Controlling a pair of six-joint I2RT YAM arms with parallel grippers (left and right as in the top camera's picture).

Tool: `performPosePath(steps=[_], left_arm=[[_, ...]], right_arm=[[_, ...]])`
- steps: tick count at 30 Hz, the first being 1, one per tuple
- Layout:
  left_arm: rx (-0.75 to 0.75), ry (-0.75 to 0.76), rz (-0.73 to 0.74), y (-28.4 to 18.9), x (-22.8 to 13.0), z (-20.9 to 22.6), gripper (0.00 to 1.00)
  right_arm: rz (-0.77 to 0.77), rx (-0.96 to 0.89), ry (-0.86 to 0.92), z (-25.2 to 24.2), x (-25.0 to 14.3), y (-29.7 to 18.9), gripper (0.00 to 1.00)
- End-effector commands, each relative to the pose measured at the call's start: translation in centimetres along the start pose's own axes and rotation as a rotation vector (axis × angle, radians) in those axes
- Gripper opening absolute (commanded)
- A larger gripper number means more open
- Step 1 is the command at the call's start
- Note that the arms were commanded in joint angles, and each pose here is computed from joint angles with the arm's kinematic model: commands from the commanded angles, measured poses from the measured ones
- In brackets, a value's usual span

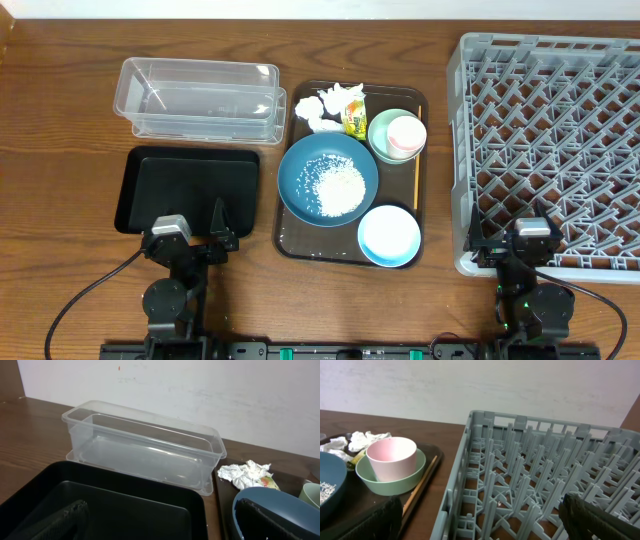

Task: Sort waste into correct bins and load items into the dishwasher rack

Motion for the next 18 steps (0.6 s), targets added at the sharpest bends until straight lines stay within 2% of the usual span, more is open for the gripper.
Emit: performPosePath(steps=[1,6,8,13,16,18], left_arm=[[0.013,0.02,0.051,0.1,-1.2,0.2,0.95],[0.009,0.012,0.047,0.1,-1.2,0.1,0.95],[-0.033,-0.073,0.032,0.1,-0.8,-0.3,0.95],[-0.518,-0.554,0.213,-1.4,-1.0,-5.3,0.95],[-0.595,-0.719,0.307,-2.0,-1.2,-6.2,0.95],[-0.66,-0.725,0.297,-2.3,-0.4,-6.6,0.95]], right_arm=[[0.0,-0.015,-0.006,-0.2,-0.1,0.0,0.99],[0.0,-0.015,-0.006,-0.2,-0.1,0.0,0.99],[0.0,-0.015,-0.006,-0.2,-0.1,0.0,0.99],[0.0,-0.015,-0.006,-0.2,-0.1,0.0,0.99],[0.0,-0.015,-0.006,-0.2,-0.1,0.0,0.99],[0.0,-0.015,-0.006,-0.2,-0.1,0.0,0.99]])
Point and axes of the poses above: each gripper's point midway between its finger pads, its own y axis out along the fingers, its own z axis along the line the jaws close on, x = y × z, the point moved 7 cm from there along -y, back along the fingers, and after that the axes turned 9 degrees about y, right-handed, at the moved point
